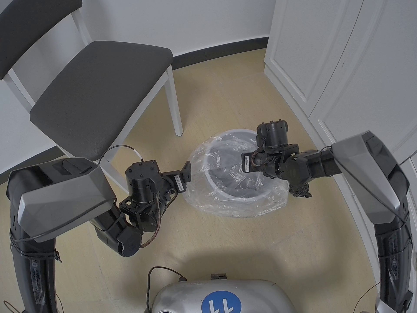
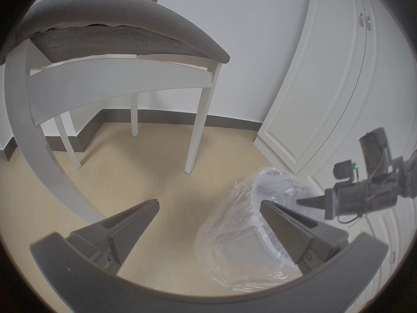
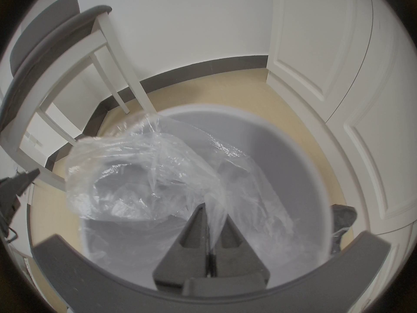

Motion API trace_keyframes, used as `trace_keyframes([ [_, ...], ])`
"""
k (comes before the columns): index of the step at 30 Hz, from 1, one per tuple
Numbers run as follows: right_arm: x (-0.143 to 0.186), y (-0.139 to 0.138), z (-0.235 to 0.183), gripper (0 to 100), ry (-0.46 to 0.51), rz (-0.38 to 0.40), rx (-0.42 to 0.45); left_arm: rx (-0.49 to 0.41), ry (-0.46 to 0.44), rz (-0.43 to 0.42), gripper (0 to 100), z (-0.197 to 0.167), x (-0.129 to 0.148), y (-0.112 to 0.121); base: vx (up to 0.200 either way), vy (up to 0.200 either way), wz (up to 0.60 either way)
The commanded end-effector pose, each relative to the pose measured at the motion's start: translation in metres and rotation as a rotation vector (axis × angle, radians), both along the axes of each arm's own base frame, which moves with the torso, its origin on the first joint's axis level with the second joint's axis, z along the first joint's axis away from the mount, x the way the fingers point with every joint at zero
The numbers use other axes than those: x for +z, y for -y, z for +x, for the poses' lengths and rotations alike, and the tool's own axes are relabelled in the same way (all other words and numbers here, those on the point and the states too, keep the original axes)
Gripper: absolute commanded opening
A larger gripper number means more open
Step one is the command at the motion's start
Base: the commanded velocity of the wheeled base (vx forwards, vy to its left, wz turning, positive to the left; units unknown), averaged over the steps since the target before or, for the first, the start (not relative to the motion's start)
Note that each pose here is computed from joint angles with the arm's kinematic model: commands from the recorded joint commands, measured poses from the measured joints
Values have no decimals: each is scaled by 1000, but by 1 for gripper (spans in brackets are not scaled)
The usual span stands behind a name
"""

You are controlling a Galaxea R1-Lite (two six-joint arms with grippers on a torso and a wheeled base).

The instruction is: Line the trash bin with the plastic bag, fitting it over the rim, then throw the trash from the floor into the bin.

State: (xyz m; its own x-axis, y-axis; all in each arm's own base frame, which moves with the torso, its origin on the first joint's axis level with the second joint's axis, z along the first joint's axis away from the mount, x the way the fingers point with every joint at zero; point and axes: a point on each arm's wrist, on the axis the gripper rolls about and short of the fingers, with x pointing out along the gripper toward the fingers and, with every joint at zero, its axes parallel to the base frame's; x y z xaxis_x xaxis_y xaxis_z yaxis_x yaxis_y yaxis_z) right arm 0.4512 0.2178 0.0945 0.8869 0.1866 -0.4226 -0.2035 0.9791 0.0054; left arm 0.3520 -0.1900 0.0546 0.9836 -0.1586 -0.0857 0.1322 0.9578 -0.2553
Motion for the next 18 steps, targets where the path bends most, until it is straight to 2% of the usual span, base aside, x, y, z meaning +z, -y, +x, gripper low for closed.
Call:
trace_keyframes([
  [1,43,9,-14,0,62,29,-7,2,3,-2,100,0,1,0,0,0,0],
  [8,47,17,-12,0,69,48,-29,0,-2,1,100,0,-1,1,0,0,0],
  [12,50,25,-6,0,110,62,-47,2,-1,0,100,1,-1,0,0,0,0],
  [18,48,40,2,0,115,52,-77,2,-6,4,100,1,-4,1,0,0,0],
])
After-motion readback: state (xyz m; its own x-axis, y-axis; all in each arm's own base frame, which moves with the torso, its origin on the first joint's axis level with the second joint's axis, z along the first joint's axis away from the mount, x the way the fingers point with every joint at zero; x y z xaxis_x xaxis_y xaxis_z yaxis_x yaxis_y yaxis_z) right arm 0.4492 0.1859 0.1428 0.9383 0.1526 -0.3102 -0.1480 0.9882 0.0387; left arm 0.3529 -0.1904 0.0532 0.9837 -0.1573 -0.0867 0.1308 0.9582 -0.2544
